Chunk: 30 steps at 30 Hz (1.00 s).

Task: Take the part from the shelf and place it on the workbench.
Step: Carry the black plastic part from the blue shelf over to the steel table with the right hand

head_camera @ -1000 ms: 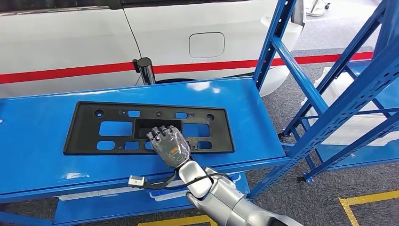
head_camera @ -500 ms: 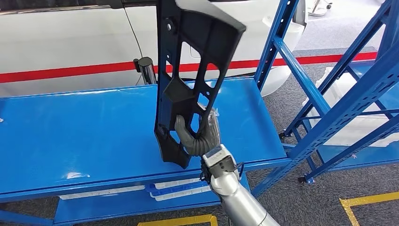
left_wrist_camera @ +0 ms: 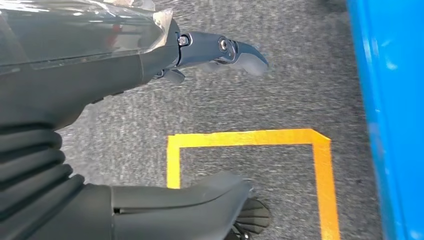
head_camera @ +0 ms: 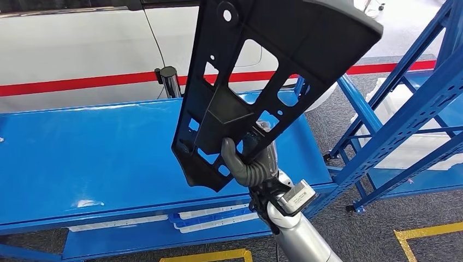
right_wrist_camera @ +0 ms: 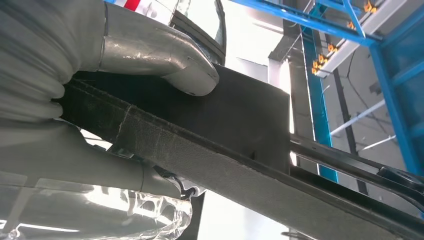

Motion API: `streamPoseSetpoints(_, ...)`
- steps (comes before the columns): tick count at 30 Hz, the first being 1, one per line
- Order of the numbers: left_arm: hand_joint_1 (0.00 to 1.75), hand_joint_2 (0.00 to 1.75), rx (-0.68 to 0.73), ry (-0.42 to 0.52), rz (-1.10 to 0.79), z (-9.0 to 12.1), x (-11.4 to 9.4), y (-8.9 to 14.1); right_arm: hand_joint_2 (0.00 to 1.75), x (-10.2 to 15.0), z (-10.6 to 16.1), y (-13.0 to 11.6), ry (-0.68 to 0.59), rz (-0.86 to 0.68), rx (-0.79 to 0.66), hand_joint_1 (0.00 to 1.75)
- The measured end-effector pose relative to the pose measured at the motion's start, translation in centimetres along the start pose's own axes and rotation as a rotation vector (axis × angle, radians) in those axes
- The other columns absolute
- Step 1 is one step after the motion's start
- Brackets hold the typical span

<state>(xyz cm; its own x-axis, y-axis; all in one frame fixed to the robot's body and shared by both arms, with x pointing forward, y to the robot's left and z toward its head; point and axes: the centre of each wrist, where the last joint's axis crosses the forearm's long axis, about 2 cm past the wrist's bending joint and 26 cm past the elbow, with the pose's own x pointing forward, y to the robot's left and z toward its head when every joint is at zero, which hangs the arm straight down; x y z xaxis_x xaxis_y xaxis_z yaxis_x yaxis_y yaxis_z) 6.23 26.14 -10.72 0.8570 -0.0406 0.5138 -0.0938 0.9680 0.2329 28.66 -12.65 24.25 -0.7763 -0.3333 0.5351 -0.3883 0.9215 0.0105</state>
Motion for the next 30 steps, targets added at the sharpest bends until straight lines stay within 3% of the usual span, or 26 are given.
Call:
streamPoseSetpoints(13,0.0,1.75,-0.01,-0.003,0.036,-0.1,0.6,-0.4,1.75,-0.3,-1.3,0.5,-0.009,0.009,0.097,1.75)
streamPoseSetpoints(30,0.0,1.75,-0.036,-0.031,0.052,-0.2,1.0,-0.7,1.75,-0.9,-1.2,0.1,0.033,0.025,0.106,1.75)
